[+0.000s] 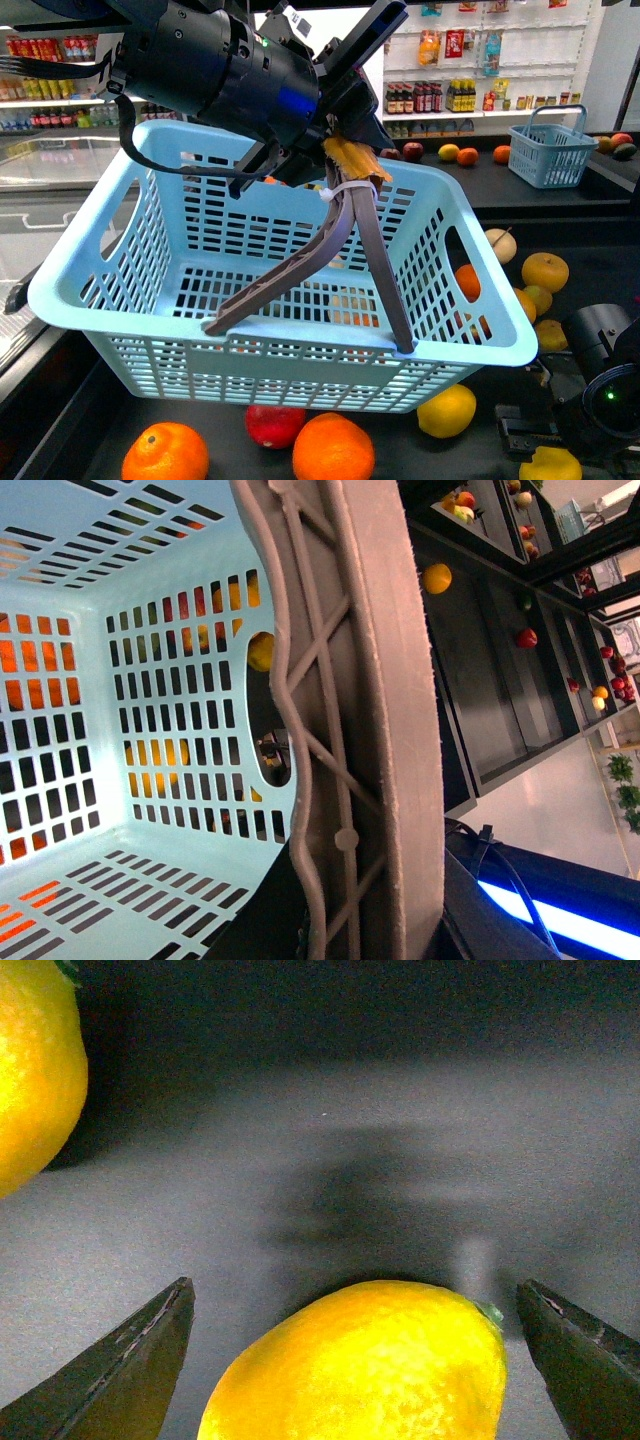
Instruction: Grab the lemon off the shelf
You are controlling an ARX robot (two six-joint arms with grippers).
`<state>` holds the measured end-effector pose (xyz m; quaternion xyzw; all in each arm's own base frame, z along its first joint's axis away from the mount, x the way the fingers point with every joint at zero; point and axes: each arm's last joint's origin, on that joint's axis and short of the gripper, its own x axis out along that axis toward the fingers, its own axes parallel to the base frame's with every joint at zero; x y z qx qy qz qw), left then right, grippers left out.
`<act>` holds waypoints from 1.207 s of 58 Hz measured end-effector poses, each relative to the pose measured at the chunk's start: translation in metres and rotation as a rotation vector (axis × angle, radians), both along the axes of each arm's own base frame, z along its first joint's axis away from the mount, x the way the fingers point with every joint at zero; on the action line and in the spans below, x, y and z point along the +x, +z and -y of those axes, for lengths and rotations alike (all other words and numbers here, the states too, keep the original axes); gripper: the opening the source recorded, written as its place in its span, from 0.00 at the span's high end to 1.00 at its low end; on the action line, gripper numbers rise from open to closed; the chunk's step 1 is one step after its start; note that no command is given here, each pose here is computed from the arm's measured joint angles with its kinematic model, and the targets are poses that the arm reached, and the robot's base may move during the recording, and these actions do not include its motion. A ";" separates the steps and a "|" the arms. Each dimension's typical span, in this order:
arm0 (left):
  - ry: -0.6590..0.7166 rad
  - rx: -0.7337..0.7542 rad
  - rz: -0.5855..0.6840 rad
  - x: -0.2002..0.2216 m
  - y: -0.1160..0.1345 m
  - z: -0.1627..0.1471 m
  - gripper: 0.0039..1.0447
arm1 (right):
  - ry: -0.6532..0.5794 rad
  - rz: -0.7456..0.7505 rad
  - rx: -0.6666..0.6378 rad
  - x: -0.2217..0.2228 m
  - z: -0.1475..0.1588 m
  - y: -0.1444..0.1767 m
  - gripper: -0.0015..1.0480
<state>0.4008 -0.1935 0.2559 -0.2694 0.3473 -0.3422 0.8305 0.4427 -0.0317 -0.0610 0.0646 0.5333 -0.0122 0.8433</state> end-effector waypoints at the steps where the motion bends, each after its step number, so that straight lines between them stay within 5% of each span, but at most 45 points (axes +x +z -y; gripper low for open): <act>1: 0.000 0.000 0.000 0.000 0.000 0.000 0.84 | 0.004 -0.001 -0.001 0.000 -0.001 0.000 0.07; 12: 0.000 0.000 0.000 0.000 0.000 0.000 0.84 | 0.026 -0.011 -0.022 -0.002 -0.005 -0.002 0.07; 27: 0.000 0.000 0.000 0.000 0.000 0.000 0.84 | 0.041 -0.033 -0.043 -0.007 -0.006 -0.006 0.45; 34: 0.000 0.000 0.000 0.000 0.000 0.000 0.84 | 0.047 -0.036 -0.044 -0.009 -0.006 -0.007 0.54; 58: 0.000 0.000 0.000 0.000 0.000 0.000 0.84 | 0.055 -0.045 -0.043 -0.020 0.003 0.000 0.58; 70: 0.000 0.000 0.000 0.000 0.000 0.000 0.84 | 0.038 0.034 -0.043 -0.013 0.011 0.036 0.59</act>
